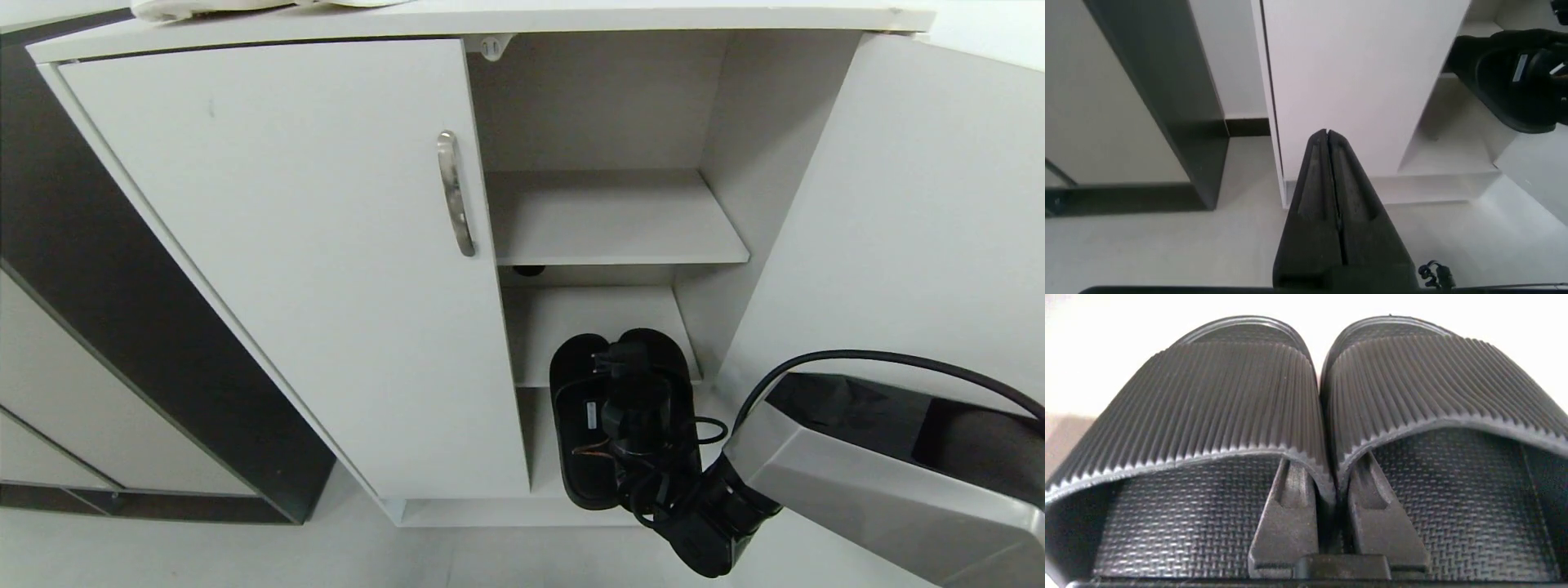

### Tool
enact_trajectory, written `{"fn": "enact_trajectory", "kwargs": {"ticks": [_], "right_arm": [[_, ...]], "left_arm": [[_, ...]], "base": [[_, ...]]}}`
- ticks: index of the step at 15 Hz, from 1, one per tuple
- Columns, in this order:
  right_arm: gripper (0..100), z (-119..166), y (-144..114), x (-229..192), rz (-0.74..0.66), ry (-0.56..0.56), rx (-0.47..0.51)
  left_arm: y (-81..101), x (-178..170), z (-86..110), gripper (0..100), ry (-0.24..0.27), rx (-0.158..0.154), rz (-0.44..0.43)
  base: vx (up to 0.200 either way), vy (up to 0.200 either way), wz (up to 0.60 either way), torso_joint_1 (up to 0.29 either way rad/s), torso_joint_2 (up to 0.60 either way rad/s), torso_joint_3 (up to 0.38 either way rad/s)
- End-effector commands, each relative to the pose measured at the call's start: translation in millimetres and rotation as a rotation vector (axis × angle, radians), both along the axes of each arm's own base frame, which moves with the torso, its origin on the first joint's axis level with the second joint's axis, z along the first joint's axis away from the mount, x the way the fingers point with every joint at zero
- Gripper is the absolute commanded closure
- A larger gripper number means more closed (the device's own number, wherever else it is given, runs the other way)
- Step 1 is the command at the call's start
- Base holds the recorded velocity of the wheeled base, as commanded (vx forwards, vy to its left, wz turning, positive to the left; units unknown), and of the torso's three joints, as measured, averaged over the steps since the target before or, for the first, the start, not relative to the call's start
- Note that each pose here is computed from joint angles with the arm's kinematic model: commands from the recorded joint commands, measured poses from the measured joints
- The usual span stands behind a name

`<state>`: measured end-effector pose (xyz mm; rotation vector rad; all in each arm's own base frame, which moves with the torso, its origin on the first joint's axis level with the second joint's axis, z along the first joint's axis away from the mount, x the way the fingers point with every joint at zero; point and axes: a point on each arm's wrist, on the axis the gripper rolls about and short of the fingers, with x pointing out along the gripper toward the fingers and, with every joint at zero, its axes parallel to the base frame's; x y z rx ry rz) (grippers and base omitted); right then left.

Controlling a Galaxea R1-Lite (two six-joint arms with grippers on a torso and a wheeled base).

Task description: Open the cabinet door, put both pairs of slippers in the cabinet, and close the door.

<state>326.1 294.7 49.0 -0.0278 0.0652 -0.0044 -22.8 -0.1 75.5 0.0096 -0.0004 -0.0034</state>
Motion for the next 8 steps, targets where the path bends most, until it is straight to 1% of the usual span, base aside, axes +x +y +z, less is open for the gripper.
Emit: {"fn": "enact_trajectory", "kwargs": {"ticks": [1, 5, 8], "right_arm": [[100, -0.8, 1.7, -1.7, 0.002, 0.002, -0.002], [100, 0.9, 0.7, 1.1, -0.003, -0.003, 0.01], [100, 3.6, 1.3, 16.8, -0.026, -0.022, 0.029]], "left_arm": [[0.0, 0.1, 0.0, 100, 0.002, 0.0, 0.0], [0.0, 0.1, 0.0, 100, 0.002, 0.0, 0.0], [0.0, 0.1, 0.1, 100, 0.0, 0.0, 0.0]], "base": [[0.0, 0.0, 0.0, 0.0, 0.0, 0.0], [0.0, 0.0, 0.0, 0.0, 0.0, 0.0], [0.0, 0.0, 0.0, 0.0, 0.0, 0.0]]}}
